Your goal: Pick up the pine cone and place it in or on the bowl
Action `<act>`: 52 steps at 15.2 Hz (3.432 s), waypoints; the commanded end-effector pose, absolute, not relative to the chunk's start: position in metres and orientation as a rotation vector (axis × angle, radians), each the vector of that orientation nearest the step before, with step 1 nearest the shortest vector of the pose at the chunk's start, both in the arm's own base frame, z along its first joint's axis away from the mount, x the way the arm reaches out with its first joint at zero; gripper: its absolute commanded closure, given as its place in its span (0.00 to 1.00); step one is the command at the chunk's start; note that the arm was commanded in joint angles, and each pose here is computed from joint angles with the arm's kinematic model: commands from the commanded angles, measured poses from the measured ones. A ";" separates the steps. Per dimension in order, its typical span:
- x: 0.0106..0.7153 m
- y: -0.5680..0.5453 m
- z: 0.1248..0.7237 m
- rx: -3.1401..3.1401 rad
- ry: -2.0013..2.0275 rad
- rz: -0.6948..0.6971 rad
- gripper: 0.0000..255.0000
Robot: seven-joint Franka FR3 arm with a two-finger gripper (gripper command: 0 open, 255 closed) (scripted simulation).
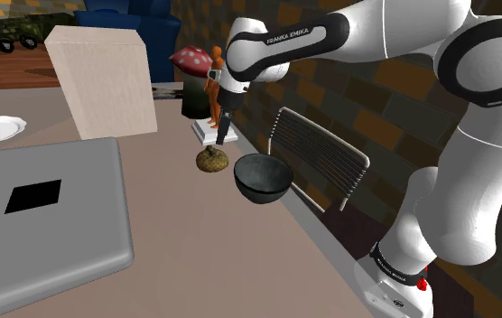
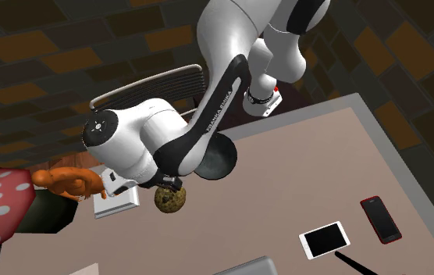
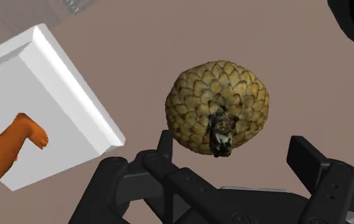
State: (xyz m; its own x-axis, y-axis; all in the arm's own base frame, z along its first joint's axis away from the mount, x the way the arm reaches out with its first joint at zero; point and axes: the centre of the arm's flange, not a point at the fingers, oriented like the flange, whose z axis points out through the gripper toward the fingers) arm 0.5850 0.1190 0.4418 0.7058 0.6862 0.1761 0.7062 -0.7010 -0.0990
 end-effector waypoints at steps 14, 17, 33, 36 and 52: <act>0.587 0.148 0.408 -2.828 -1.267 -0.118 0.00; 0.587 0.148 0.408 -2.828 -1.267 -0.118 1.00; 0.587 0.148 0.445 -2.828 -1.267 -0.118 1.00; 0.587 0.148 0.461 -2.828 -1.267 -0.118 1.00; 0.587 0.148 0.545 -2.828 -1.267 -0.118 1.00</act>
